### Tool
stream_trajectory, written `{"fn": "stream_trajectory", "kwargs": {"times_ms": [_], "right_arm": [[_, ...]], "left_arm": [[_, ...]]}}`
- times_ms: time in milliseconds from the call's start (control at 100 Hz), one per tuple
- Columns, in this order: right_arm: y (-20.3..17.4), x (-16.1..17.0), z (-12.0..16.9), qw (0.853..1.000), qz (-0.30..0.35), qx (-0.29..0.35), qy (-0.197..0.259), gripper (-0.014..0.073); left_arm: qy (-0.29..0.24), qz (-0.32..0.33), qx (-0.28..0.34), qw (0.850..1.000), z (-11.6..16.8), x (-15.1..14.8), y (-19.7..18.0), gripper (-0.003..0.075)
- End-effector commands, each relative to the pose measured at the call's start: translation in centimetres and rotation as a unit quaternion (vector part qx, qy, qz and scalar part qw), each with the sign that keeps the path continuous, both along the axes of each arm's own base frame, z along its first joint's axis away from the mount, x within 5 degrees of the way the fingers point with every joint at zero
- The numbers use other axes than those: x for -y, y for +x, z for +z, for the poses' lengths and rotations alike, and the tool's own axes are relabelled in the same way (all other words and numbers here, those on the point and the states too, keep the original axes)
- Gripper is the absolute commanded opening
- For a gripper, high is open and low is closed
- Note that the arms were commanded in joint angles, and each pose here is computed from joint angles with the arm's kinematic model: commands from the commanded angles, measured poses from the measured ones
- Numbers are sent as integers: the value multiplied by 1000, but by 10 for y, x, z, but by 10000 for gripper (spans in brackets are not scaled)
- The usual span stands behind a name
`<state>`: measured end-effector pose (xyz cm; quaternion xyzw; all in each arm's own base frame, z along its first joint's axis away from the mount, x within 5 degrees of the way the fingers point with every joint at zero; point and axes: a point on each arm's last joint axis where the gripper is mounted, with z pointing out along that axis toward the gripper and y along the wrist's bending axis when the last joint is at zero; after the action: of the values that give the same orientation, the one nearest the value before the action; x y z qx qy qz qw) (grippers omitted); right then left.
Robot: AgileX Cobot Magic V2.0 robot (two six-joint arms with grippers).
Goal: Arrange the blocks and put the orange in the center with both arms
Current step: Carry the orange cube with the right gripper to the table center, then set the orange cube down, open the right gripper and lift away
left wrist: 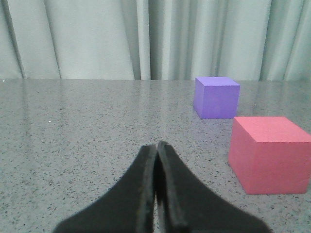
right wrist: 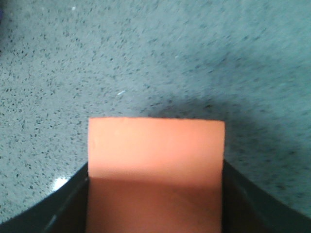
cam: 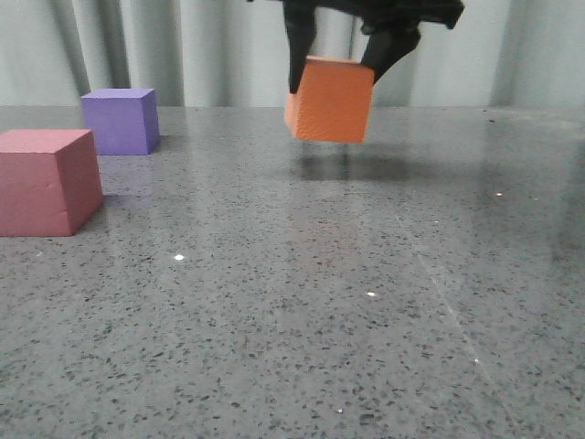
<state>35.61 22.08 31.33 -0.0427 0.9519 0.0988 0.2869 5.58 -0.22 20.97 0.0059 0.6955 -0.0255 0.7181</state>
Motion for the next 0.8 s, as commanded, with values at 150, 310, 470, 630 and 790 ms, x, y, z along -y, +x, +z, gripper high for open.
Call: {"fn": "stream_trajectory", "kwargs": {"times_ms": [150, 310, 470, 630, 790], "right_arm": [[8, -23, 17, 998, -6, 52, 33, 214], [12, -32, 10, 998, -2, 48, 31, 214], [13, -34, 8, 999, -1, 45, 29, 247], [12, -33, 7, 999, -1, 42, 27, 491], [12, -33, 9, 999, -3, 39, 28, 652]], "left_arm": [[-6, -3, 28, 1000, -10, 1, -1, -19], [-6, -3, 28, 1000, -10, 1, -1, -19], [-6, -3, 28, 1000, -10, 1, -1, -19], [-6, -3, 28, 1000, -10, 1, -1, -19], [-6, -3, 28, 1000, -10, 1, -1, -19]]}}
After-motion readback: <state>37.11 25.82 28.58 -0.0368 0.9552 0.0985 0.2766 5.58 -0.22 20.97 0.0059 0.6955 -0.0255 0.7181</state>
